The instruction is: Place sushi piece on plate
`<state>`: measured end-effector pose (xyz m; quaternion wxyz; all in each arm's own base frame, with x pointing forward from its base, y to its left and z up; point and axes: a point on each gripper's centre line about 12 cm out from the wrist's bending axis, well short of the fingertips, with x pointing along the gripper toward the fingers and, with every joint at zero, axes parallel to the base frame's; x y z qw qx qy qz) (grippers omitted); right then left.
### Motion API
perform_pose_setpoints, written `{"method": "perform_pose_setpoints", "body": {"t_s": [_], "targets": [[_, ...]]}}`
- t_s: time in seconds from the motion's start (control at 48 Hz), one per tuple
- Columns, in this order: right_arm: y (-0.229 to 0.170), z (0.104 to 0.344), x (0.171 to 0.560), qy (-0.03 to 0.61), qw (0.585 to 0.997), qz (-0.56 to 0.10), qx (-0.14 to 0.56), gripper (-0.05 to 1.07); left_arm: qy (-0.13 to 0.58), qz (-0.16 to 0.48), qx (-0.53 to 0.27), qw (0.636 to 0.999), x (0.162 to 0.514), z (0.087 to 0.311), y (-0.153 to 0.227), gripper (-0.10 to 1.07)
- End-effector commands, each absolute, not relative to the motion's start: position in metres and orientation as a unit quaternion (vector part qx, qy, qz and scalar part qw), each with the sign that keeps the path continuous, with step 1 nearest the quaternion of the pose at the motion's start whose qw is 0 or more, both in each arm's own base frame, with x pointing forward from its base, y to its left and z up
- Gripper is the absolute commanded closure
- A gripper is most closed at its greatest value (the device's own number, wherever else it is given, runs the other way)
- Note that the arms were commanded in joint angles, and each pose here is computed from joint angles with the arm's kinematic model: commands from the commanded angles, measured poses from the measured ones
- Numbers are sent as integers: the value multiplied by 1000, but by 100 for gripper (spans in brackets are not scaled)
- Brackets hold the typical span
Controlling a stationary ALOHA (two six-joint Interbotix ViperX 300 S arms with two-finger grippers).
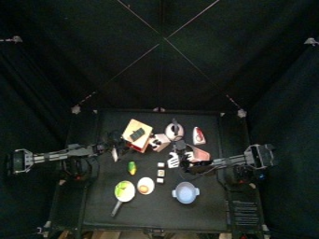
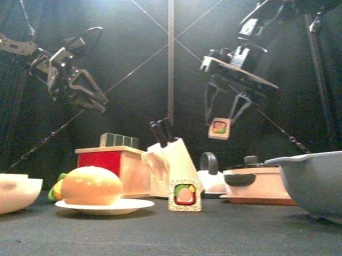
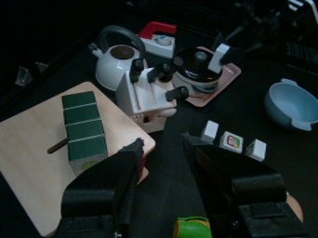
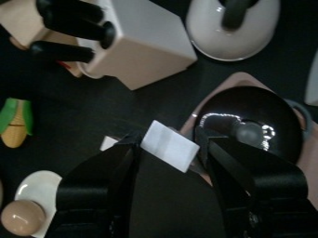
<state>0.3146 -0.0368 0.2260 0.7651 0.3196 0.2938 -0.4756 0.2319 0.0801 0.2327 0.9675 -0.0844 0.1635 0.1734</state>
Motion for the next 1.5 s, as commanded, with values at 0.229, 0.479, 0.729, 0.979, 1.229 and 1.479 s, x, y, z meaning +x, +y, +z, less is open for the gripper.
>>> {"method": "perform_pose_setpoints", "body": {"t_s": [0.229, 0.479, 0.729, 0.979, 1.229, 1.479], "targets": [[-40, 231, 261, 294, 741, -493, 348, 20, 157, 174, -84, 969, 234, 237, 81, 19], [-43, 201, 232, 328, 705, -515, 362, 20, 156, 175, -84, 968, 233, 237, 81, 19], [-56, 172, 210, 351, 664, -548, 368, 20, 156, 175, -84, 968, 233, 237, 81, 19], [-69, 153, 195, 351, 647, -562, 376, 19, 157, 175, -84, 968, 233, 237, 81, 19], [-74, 141, 187, 326, 634, -585, 387, 19, 158, 175, -85, 968, 233, 236, 81, 19], [-76, 135, 190, 320, 649, -591, 357, 19, 158, 175, -85, 968, 233, 236, 81, 19]]}}
